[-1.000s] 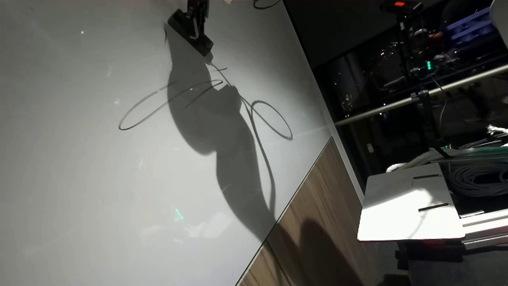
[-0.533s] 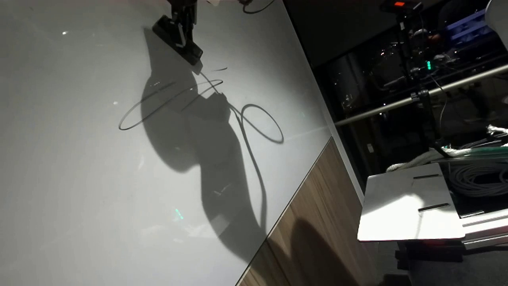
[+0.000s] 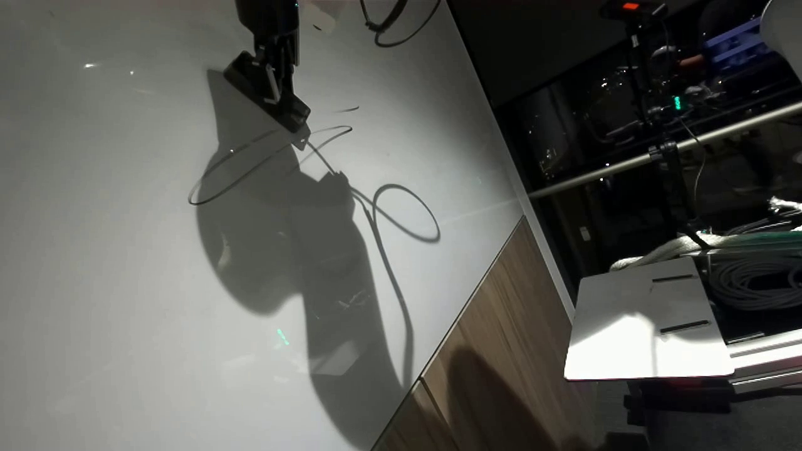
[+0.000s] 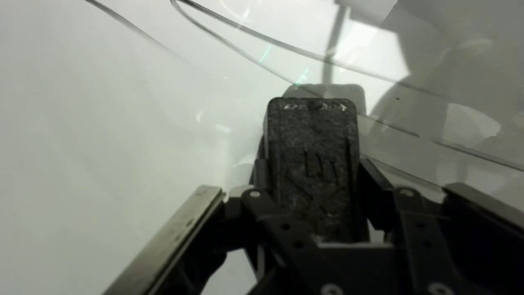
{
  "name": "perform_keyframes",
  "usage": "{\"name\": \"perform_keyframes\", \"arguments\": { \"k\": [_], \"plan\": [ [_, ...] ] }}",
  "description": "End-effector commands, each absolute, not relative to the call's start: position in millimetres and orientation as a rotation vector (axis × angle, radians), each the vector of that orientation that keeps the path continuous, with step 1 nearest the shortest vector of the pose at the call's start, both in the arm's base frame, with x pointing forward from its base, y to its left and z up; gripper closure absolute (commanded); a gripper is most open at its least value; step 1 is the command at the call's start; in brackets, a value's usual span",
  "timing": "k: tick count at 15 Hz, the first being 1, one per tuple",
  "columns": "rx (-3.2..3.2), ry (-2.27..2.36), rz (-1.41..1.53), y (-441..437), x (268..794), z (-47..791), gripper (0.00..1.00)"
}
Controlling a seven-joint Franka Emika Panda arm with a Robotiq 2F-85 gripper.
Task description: Pick up the eraser from the table and use it to wipe the white board then place it back on the table.
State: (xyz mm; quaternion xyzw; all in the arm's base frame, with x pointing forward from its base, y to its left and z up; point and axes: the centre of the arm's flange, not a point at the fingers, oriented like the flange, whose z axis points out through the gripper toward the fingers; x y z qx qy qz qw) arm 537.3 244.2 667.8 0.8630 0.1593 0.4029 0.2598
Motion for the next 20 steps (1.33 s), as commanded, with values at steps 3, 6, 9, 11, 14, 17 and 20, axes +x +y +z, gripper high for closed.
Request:
{"name": "perform_keyframes", "arguments": {
  "k": [3, 6, 9, 11, 14, 17, 20],
  "plan": [
    [2.358, 0.431, 1.084, 198, 590, 624, 0.71],
    [2.373, 0.415, 1.076, 173, 575, 613, 0.71],
    [2.36, 0.426, 1.061, 143, 566, 589, 0.71],
    [2.359, 0.399, 1.056, 113, 564, 580, 0.71],
    [2.334, 0.343, 1.067, 58, 559, 580, 0.71],
    [2.31, 0.253, 1.076, -1, 555, 592, 0.71],
    [2.294, 0.167, 1.081, -71, 557, 607, 0.71]
  ]
}}
